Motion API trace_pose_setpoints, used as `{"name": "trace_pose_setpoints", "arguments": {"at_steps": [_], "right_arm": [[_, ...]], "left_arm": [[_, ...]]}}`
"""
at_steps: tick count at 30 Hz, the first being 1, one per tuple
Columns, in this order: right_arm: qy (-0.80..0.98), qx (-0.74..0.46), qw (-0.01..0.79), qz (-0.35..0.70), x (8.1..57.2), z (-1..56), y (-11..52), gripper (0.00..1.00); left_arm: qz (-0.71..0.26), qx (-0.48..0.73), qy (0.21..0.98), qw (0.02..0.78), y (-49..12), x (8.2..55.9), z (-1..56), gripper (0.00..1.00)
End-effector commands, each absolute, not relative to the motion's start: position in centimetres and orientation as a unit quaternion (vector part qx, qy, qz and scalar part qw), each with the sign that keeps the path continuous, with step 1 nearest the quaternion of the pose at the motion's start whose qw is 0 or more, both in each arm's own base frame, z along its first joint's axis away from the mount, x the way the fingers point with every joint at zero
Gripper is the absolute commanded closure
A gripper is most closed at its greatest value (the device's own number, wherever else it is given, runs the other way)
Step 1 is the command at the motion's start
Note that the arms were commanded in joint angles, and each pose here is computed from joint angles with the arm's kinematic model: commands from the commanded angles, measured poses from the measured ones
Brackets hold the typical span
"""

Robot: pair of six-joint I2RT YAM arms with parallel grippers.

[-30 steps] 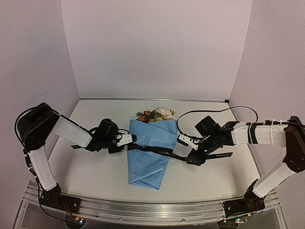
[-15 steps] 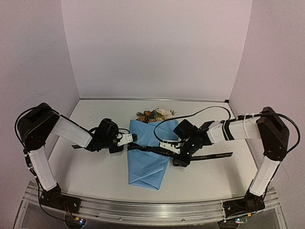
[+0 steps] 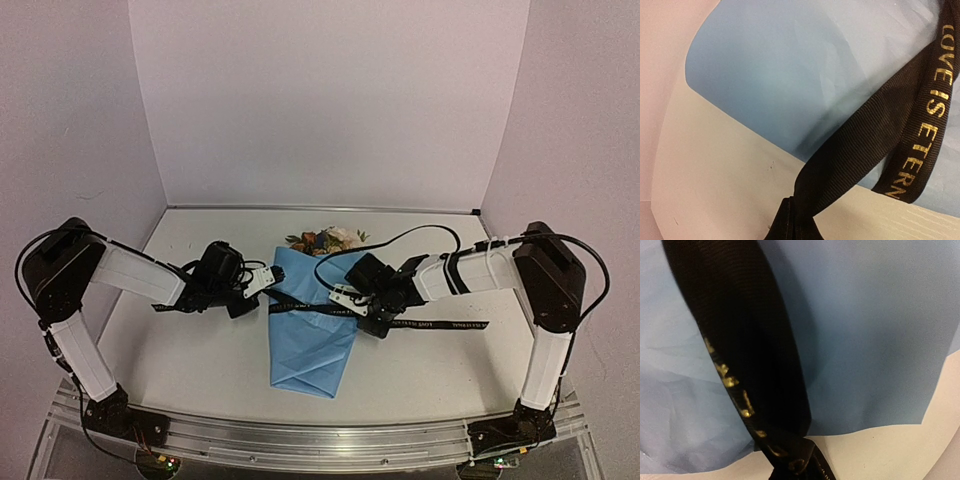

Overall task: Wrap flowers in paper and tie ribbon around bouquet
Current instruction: Tie the ribbon around the folded bouquet.

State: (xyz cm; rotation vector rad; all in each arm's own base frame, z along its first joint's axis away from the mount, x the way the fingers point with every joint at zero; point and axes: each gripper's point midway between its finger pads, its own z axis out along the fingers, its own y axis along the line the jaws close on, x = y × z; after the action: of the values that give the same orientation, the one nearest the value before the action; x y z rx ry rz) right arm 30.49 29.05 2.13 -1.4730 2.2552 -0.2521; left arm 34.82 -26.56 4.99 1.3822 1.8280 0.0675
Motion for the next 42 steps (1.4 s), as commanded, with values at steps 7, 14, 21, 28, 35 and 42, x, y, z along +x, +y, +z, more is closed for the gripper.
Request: {"name": "trace_pose_setpoints", "arguments": {"at_steps": [7,14,21,28,35,42], "right_arm": [[0.863,-0.423,0.242,-0.132,32.5,6.4,27.8,1.00],[0.936,-0.256,0.203,-0.131,32.7,7.5,22.5,1.00],[0.975,0.075,0.205,-0.043,30.4,5.8,12.1,1.00],[0.955,0.209,0.212,-0.015,27.2,4.4,7.1,1.00],[0.950,0.233,0.206,-0.009,25.1,4.2,5.6,1.00],[0.953,0.216,0.207,-0.051,21.9,4.5,3.1,1.00]], "left_arm": [[-0.053,0.406,0.833,0.371,-27.0,34.6,7.7,1.00],[-0.130,0.223,0.924,0.282,-25.1,35.1,6.6,1.00],[-0.307,-0.169,0.910,0.222,-13.8,35.6,5.9,1.00],[-0.381,-0.376,0.819,0.207,-5.4,34.3,3.7,1.00],[-0.346,-0.421,0.806,0.231,-2.2,33.4,3.8,1.00],[-0.289,-0.441,0.806,0.270,0.0,31.7,5.6,1.00]]}}
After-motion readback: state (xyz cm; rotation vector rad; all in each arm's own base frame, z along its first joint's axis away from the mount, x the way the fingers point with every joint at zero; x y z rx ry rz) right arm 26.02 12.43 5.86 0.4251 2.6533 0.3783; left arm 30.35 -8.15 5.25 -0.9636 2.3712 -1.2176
